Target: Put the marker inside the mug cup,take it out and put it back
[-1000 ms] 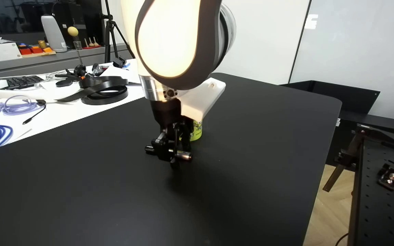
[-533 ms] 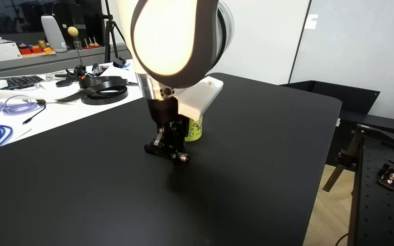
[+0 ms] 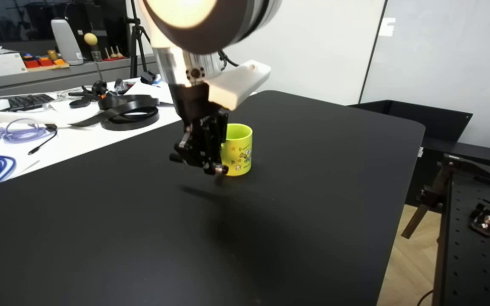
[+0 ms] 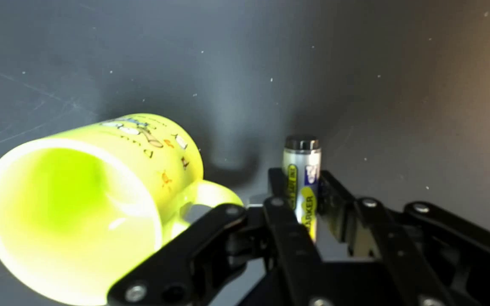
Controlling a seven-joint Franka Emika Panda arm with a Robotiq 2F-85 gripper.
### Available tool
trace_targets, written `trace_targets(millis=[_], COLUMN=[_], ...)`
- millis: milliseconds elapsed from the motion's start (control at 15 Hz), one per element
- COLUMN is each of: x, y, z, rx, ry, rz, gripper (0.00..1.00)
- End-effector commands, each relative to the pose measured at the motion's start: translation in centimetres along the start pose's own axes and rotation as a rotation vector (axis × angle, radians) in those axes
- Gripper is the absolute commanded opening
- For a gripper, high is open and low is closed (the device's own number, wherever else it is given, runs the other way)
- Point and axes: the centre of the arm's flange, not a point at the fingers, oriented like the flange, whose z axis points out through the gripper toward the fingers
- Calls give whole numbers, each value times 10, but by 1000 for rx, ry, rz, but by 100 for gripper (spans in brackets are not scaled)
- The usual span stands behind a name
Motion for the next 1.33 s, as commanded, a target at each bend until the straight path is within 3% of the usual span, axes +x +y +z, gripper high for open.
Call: trace_targets(millis=[0, 400, 667, 867, 933, 1000, 1133, 1200, 1267], x=[6, 5, 0, -6, -16, -17, -16, -16, -18], y=[5, 30, 56, 69, 61, 65, 64, 62, 57], z=[-66, -129, -130, -123, -121, -119, -117, -117, -118], rx=[-9, -11, 52, 151, 101, 109, 108, 107, 122], ry=[-20, -133, -260, -352, -307, -316, -315, -314, -317], rz=[16, 161, 314, 391, 323, 326, 323, 319, 315], gripper=[6, 6, 6, 6, 6, 23, 23, 6, 6])
